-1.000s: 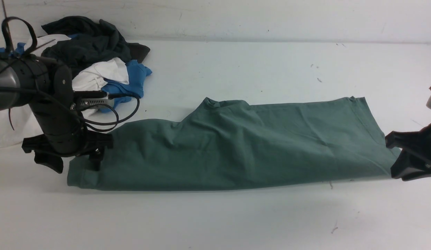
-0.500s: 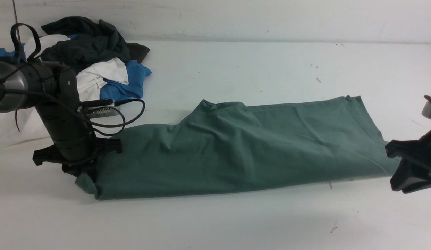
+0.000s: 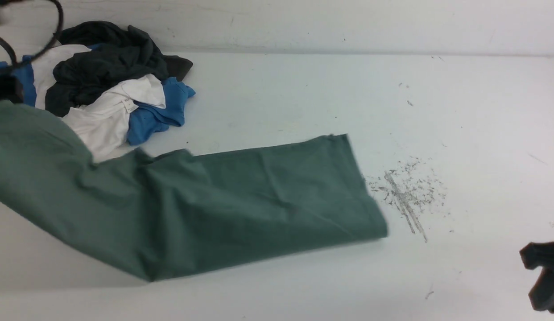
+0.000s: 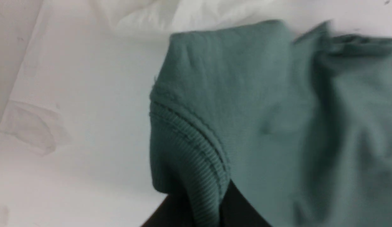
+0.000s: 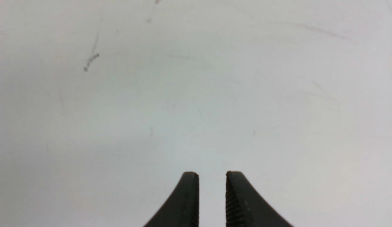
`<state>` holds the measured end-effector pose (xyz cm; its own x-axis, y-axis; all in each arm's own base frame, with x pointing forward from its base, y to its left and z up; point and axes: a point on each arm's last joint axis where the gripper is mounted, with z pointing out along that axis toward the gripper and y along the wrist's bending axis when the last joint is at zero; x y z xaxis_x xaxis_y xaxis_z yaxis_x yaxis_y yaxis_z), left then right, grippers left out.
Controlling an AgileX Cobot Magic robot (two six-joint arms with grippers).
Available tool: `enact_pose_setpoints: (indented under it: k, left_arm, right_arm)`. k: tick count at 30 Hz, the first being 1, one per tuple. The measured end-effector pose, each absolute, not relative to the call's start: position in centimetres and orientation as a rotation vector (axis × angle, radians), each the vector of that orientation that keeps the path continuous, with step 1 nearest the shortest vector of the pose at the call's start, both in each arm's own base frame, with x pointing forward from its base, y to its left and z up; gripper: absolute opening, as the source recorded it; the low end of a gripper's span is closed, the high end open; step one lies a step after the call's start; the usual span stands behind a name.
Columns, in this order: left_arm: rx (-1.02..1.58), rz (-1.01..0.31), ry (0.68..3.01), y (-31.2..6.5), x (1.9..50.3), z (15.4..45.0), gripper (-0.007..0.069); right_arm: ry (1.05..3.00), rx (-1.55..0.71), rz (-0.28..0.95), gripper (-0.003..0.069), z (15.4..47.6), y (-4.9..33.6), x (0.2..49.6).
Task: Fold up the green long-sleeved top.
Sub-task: Drag the left edge of the fabric to the left with your left arm and fold it to the right edge
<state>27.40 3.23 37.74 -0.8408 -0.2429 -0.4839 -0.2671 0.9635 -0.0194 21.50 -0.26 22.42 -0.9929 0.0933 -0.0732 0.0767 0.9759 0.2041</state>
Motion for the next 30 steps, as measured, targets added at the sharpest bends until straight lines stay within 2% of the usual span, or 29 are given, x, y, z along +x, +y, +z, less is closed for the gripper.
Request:
enact_pose_setpoints:
  k: [3,6,7,11,16,18,23,27,30]
  left_arm:
    - [-0.298,-0.057,2.588,1.8,27.1,39.1,0.0017]
    - [-0.143,-0.271,2.555,-1.4,28.0,39.7,0.0017]
    - [-0.099,-0.352,2.542,-2.6,28.5,39.6,0.0017]
    - [0.033,-0.546,2.545,-7.3,31.3,37.2,0.0017]
    - [0.119,-0.607,2.606,-11.7,34.4,33.0,0.0017]
    - [0.17,-0.608,2.608,-14.0,36.2,30.1,0.0017]
    - [0.221,-0.587,2.636,-16.8,38.6,24.8,0.0024]
    - [0.208,-0.584,2.693,-17.6,39.4,21.5,0.008]
    - [0.178,-0.619,2.711,-17.8,39.6,20.7,0.0163]
  right_arm:
    - [3.021,0.138,0.304,0.012,22.5,-0.2,20.5]
    - [2.998,0.137,0.3,0.012,22.8,-0.1,19.8]
    - [2.986,0.135,0.297,0.012,23.0,-0.1,19.7]
    - [2.966,0.135,0.302,0.0121,23.2,0.0,19.7]
    - [2.958,0.133,0.303,0.0121,23.2,0.0,19.7]
    - [2.948,0.134,0.3,0.0121,23.2,-0.1,19.8]
    - [2.931,0.136,0.294,0.0121,23.3,-0.1,20.0]
    - [2.922,0.137,0.291,0.0121,23.3,-0.1,20.0]
    - [2.917,0.138,0.289,0.0121,23.3,-0.1,20.1]
